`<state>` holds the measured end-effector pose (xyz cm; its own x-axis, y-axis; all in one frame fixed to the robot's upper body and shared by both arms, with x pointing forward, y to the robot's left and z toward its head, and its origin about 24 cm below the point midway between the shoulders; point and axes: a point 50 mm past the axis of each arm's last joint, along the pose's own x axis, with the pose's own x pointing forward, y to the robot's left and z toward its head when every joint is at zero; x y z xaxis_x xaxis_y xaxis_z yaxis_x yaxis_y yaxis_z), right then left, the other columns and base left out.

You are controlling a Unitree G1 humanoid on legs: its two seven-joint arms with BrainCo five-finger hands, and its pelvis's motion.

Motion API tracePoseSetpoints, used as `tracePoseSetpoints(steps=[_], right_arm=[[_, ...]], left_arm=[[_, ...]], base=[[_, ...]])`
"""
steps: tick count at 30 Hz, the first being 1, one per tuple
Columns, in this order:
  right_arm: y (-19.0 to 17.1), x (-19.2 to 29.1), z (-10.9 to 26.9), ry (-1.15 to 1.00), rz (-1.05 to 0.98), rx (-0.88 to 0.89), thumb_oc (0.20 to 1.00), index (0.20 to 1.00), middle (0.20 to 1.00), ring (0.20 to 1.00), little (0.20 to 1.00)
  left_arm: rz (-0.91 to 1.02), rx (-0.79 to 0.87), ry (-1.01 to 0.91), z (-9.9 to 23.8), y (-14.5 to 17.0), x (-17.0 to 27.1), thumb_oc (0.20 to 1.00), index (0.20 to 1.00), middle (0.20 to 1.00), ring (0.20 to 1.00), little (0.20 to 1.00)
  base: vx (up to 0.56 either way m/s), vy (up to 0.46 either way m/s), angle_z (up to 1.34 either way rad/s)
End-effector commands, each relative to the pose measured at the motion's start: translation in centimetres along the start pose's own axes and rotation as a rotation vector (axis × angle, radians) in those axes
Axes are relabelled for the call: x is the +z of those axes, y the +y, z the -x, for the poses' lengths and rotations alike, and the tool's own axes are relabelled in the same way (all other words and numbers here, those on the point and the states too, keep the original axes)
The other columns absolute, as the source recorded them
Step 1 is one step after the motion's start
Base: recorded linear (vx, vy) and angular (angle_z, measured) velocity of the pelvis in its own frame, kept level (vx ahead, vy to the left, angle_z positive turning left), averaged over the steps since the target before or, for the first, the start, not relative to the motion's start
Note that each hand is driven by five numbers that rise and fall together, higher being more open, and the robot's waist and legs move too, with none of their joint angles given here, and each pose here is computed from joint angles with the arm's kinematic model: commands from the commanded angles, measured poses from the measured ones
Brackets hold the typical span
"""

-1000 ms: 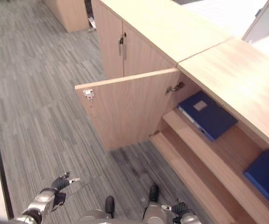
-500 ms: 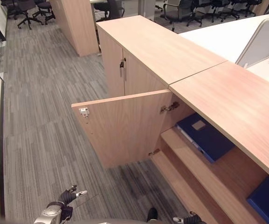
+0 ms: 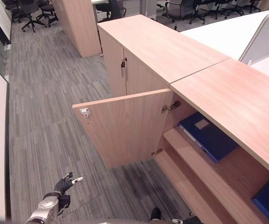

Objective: Put the empty folder in the office cabinet

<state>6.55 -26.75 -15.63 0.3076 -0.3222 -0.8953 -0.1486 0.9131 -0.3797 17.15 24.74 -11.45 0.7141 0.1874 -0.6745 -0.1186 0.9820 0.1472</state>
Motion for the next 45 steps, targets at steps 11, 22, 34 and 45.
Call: tracePoseSetpoints(steps=[11, 22, 34, 45], right_arm=[[0.6, 1.1, -0.1, -0.038, 0.079, 0.033, 1.0, 1.0, 1.0, 1.0, 1.0], [-1.0, 1.7, -0.2, -0.054, 0.103, 0.012, 1.0, 1.0, 1.0, 1.0, 1.0], [-1.5, 4.1, -0.4, -0.127, 0.094, 0.007, 1.0, 1.0, 1.0, 1.0, 1.0], [0.1, 2.5, -0.2, -0.086, 0.082, 0.043, 1.0, 1.0, 1.0, 1.0, 1.0]], left_arm=[[-0.027, 0.177, -0.371, -1.8, 5.6, 13.4, 1.0, 1.0, 1.0, 1.0, 1.0], [-0.055, 0.253, -0.61, 0.0, 9.2, 23.8, 1.0, 1.0, 1.0, 1.0, 1.0], [-0.049, 0.281, -0.751, 2.1, 10.1, 30.3, 1.0, 1.0, 1.0, 1.0, 1.0], [-0.006, 0.136, -0.651, -0.7, 5.5, 25.9, 1.0, 1.0, 1.0, 1.0, 1.0]], base=[[0.01, 0.012, -0.03], [0.01, 0.02, -0.14], [-0.02, 0.03, -0.19], [0.02, 0.025, -0.03]])
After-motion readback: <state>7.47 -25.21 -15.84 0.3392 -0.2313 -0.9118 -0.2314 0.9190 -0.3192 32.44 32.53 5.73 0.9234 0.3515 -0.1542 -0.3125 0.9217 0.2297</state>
